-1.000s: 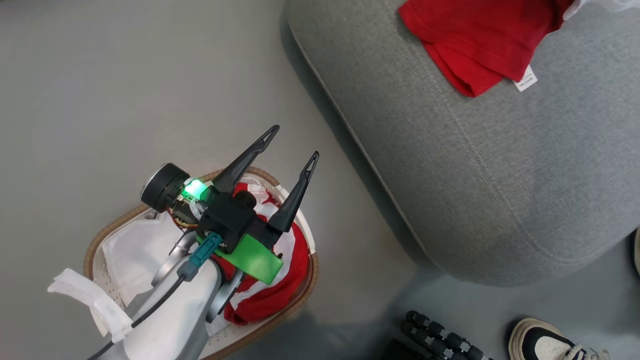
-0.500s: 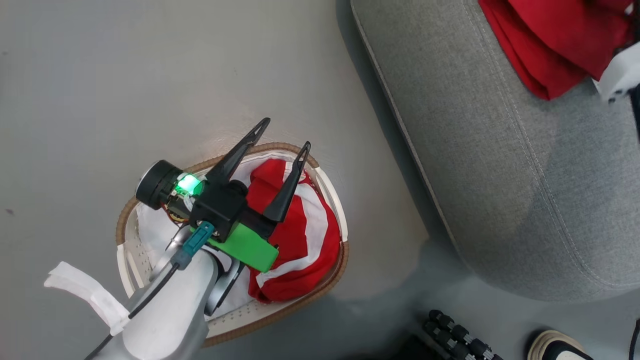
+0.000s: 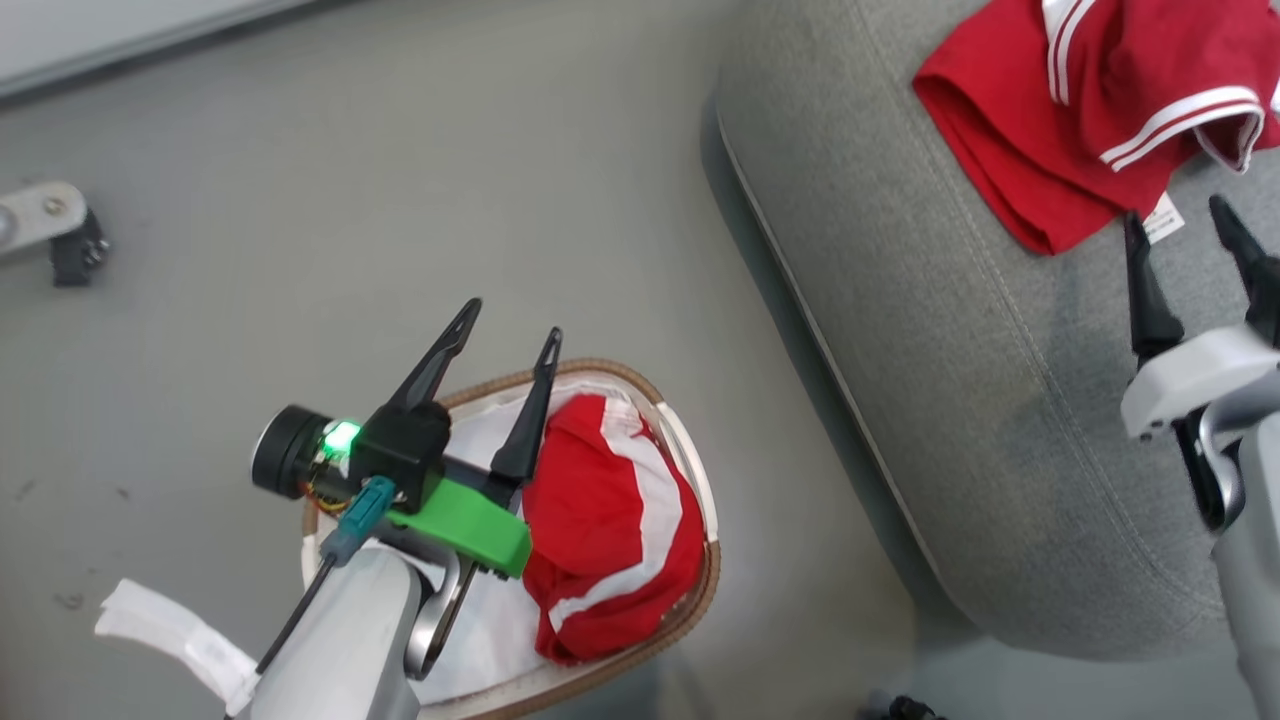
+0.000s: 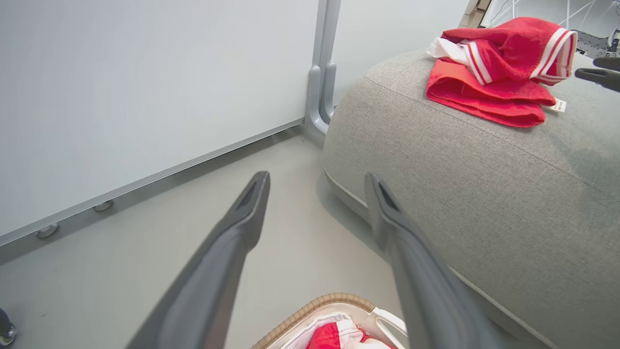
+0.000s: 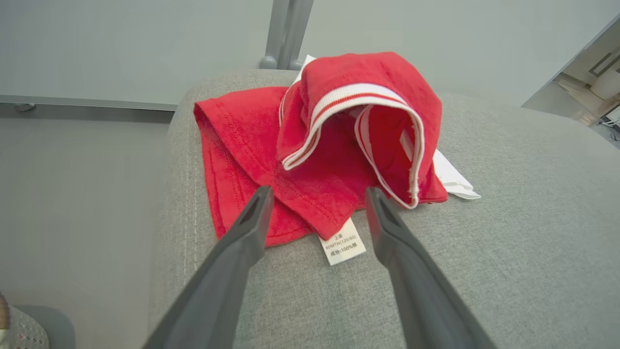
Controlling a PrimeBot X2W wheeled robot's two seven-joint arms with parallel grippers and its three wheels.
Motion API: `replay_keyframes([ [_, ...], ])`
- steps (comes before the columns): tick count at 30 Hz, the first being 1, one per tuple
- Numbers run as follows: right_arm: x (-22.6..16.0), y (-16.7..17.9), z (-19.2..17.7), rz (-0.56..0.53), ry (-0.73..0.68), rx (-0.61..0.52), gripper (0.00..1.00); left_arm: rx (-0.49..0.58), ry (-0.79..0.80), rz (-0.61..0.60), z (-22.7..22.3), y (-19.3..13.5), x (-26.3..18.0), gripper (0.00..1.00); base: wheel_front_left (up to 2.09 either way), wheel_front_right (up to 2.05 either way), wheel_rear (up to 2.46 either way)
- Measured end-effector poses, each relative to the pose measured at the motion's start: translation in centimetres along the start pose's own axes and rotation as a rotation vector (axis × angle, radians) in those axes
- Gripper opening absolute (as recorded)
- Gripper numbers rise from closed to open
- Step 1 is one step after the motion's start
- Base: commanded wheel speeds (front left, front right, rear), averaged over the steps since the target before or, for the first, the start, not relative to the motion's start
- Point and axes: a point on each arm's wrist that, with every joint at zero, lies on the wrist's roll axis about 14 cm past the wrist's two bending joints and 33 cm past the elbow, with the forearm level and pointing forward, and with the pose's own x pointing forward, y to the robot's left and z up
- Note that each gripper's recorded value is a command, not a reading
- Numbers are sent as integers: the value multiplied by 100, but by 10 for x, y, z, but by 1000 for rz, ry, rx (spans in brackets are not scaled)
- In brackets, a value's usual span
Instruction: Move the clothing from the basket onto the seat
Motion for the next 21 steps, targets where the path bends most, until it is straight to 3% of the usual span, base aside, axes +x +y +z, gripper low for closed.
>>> replay_keyframes([
  [10,-40,46,45,74,-160,125,100,63,-41,261,32,39,-56,100,0,0,0],
  [21,-72,98,71,192,-235,234,100,87,-73,545,51,79,-139,100,0,0,0],
])
